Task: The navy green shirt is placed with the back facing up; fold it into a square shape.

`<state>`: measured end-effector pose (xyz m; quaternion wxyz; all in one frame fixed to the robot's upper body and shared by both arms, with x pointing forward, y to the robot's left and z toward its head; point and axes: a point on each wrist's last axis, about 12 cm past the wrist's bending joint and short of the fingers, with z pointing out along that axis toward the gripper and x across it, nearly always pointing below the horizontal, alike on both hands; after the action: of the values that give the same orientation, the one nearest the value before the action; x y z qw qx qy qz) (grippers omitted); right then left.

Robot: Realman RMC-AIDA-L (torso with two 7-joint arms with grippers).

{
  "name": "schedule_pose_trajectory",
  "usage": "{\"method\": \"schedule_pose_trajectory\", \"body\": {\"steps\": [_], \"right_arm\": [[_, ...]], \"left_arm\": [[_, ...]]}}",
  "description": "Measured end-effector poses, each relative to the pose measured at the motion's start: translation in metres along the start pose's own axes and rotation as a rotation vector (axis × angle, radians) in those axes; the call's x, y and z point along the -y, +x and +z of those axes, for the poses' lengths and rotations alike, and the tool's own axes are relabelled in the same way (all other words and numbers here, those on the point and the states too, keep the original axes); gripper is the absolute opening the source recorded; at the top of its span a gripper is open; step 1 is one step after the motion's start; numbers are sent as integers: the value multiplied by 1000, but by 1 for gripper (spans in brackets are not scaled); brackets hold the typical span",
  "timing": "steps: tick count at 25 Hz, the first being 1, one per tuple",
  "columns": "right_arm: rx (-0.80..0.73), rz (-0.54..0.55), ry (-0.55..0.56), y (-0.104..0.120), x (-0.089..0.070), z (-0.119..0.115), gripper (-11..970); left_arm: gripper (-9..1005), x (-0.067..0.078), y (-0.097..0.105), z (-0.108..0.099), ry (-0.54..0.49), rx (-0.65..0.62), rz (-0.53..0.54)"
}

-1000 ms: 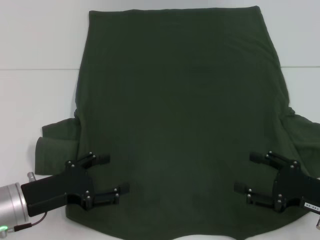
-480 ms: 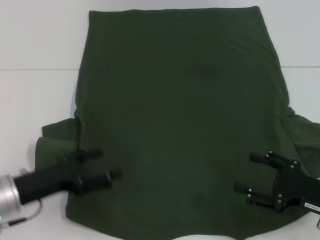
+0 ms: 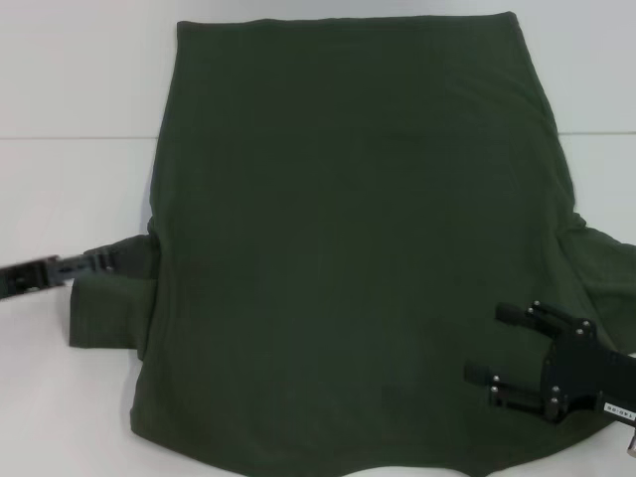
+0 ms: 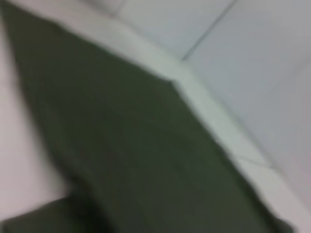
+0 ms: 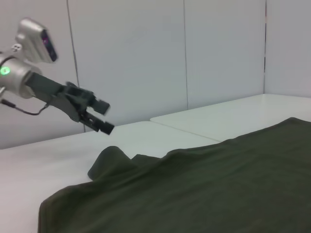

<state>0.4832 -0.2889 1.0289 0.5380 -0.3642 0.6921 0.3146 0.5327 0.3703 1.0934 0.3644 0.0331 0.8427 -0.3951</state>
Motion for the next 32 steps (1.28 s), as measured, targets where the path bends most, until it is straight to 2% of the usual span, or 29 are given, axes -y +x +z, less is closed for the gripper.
{"method": "schedule_pose_trajectory", "body": {"steps": [3,10,20,28,32], "right_arm": [[-1,0,-2,0,0,0,890],[-1,4,-4,0,-1,0,891],[2,2,-5,-1,0,1,892],[2,1,-3,-1,1,1,892],[2,1,-2,-1,1,1,892]], "left_arm": [[947,-14,-12,-4,-143,-42,-64],[947,-26,-15,-2,-256,-39,-65],[943,-29,-1,14,-260,-81,-54],[938,-26,1,20,-241,-99,-49],[936,-21,1,28,-223,-142,-14]]}}
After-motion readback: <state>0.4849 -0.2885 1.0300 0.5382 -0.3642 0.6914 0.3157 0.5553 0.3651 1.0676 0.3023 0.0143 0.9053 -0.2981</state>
